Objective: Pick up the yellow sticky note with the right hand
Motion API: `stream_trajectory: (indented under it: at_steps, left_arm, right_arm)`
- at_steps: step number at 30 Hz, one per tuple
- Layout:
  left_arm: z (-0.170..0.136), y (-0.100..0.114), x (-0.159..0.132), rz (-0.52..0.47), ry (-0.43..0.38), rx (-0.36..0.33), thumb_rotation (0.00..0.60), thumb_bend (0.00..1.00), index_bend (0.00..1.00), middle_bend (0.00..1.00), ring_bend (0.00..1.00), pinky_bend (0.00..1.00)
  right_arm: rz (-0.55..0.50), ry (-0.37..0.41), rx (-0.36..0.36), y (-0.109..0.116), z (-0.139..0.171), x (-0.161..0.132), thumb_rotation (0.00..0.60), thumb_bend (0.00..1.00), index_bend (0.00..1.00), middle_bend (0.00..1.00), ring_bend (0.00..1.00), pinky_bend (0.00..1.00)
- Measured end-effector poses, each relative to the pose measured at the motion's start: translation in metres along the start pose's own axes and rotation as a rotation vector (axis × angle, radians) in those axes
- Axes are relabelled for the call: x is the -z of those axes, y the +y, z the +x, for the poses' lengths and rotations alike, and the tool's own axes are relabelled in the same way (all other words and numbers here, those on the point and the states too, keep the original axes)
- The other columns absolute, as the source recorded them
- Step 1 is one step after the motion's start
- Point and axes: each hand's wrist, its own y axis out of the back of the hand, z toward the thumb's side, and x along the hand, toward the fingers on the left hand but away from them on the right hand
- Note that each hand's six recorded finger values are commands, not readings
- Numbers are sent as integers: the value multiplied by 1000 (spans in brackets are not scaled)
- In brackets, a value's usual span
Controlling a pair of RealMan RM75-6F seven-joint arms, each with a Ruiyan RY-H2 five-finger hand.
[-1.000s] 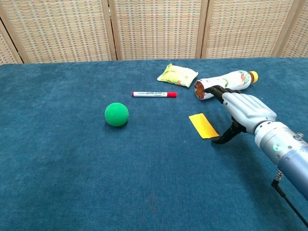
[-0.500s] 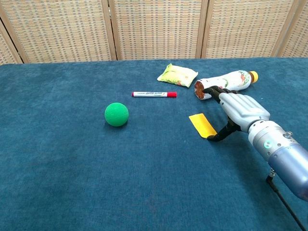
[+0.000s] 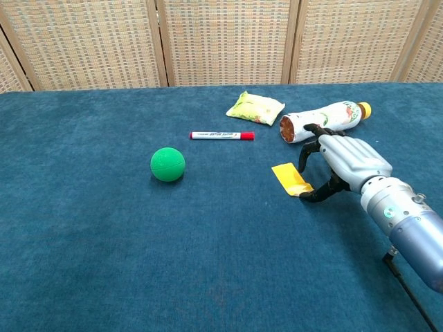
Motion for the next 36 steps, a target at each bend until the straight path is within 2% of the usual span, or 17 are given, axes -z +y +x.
stream_trajectory:
  at_steps: [10, 25, 36]
  left_arm:
    - [0, -1, 0, -2, -2, 7, 600, 135, 0, 0, 0, 91]
    - [0, -1, -1, -6, -5, 12, 600, 135, 0, 0, 0, 91]
    - [0, -2, -1, -7, -7, 15, 600, 136, 0, 0, 0, 91]
  right_arm:
    - [3, -2, -26, -4, 1, 2, 600, 357, 598, 23, 0, 0]
    - [-6, 17, -51, -6, 4, -2, 600, 599, 586, 36, 0, 0]
    - [-3, 20, -65, -7, 5, -3, 600, 611, 583, 37, 0, 0]
